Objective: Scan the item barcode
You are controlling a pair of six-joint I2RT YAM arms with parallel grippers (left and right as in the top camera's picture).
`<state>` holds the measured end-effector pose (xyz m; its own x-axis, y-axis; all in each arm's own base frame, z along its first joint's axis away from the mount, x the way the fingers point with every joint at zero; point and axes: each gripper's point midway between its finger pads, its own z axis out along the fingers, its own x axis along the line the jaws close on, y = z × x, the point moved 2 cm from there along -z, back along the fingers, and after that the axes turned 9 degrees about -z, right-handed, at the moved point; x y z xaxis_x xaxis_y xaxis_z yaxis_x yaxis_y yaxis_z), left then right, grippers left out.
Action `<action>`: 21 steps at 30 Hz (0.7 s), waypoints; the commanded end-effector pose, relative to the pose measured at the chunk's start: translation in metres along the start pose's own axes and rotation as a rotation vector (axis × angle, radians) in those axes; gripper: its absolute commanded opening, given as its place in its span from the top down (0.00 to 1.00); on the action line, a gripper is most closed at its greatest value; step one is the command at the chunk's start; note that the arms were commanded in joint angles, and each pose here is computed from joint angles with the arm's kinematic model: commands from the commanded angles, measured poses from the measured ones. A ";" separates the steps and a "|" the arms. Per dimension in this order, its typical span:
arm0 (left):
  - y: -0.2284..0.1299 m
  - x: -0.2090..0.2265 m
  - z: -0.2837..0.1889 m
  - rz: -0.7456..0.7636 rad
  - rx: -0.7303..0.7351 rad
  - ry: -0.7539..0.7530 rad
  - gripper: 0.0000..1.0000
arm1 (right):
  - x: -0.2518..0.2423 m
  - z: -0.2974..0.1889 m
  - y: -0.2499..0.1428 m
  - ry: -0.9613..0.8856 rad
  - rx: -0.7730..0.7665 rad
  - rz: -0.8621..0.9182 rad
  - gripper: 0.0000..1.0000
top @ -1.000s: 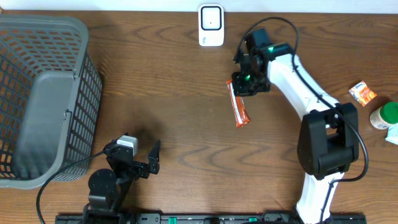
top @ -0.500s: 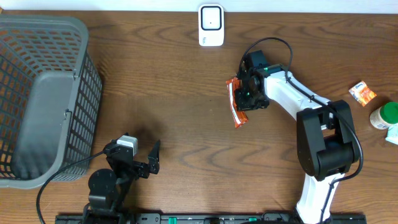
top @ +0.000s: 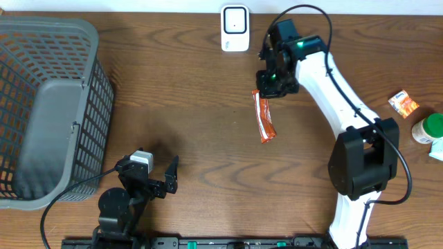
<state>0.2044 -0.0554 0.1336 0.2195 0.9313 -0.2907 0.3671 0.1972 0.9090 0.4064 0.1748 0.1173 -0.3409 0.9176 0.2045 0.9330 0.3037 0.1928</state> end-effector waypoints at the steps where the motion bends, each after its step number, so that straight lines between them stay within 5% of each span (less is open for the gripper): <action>1: -0.011 0.002 0.002 -0.012 0.034 0.001 0.02 | 0.007 0.024 -0.016 0.037 0.053 0.003 0.95; 12: -0.011 0.002 0.002 -0.012 0.034 0.001 0.02 | -0.021 0.094 -0.072 -0.008 0.131 0.079 0.94; 17: -0.011 0.002 0.002 -0.012 0.034 0.001 0.02 | -0.043 0.088 -0.073 -0.163 0.135 0.122 0.95; 21: -0.011 0.002 0.002 -0.012 0.034 0.001 0.02 | -0.037 0.067 -0.057 -0.140 0.131 0.128 0.85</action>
<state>0.2044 -0.0554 0.1336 0.2195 0.9313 -0.2907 0.3671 0.1972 0.9090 0.3598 0.1525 0.0264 -0.2401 0.9585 0.1539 0.9707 0.2374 0.0361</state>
